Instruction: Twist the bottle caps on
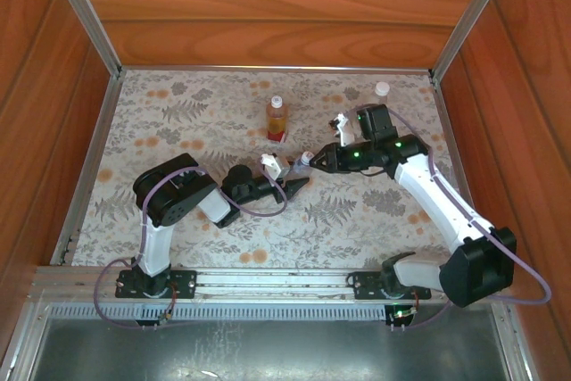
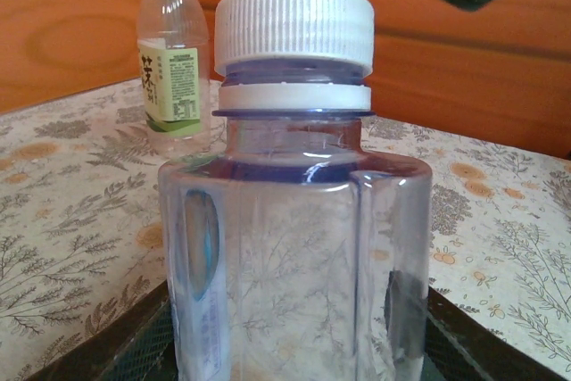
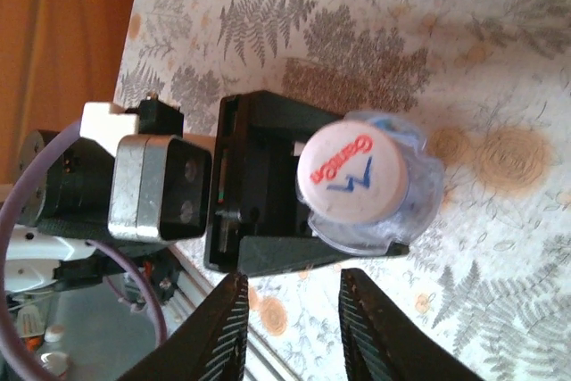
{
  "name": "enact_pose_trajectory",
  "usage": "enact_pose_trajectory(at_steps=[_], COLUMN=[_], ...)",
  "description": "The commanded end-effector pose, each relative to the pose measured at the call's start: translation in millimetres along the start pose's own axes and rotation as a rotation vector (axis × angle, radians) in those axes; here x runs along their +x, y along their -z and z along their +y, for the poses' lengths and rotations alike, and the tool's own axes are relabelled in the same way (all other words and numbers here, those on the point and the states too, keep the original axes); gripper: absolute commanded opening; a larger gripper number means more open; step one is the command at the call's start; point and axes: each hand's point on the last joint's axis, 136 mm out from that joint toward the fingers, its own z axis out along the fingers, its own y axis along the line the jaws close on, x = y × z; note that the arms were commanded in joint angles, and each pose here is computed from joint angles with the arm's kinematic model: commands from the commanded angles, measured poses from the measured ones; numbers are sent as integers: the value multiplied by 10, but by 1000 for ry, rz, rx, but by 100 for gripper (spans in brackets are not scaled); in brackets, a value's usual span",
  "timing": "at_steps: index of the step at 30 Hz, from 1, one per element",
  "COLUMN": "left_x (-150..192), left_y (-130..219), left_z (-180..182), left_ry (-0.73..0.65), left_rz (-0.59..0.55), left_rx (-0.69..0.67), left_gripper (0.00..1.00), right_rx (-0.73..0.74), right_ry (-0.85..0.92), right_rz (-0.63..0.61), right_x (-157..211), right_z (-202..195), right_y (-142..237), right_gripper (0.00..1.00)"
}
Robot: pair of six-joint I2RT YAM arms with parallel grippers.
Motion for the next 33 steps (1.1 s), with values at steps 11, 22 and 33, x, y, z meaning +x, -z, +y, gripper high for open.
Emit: enact_pose_trajectory(at_steps=[11, 22, 33], left_x=[-78, -599, -869], left_y=[139, 338, 486], left_z=[-359, -798, -996], left_ry=[52, 1, -41], left_rz=[31, -47, -72], left_rx=[234, 537, 635], left_gripper=[57, 56, 56], right_rx=[-80, -384, -453], right_ry=[447, 1041, 1105], right_rz=[-193, -250, -212], right_x=[-204, 375, 467], right_z=[278, 905, 1054], right_y=[224, 589, 605], right_gripper=[78, 78, 61])
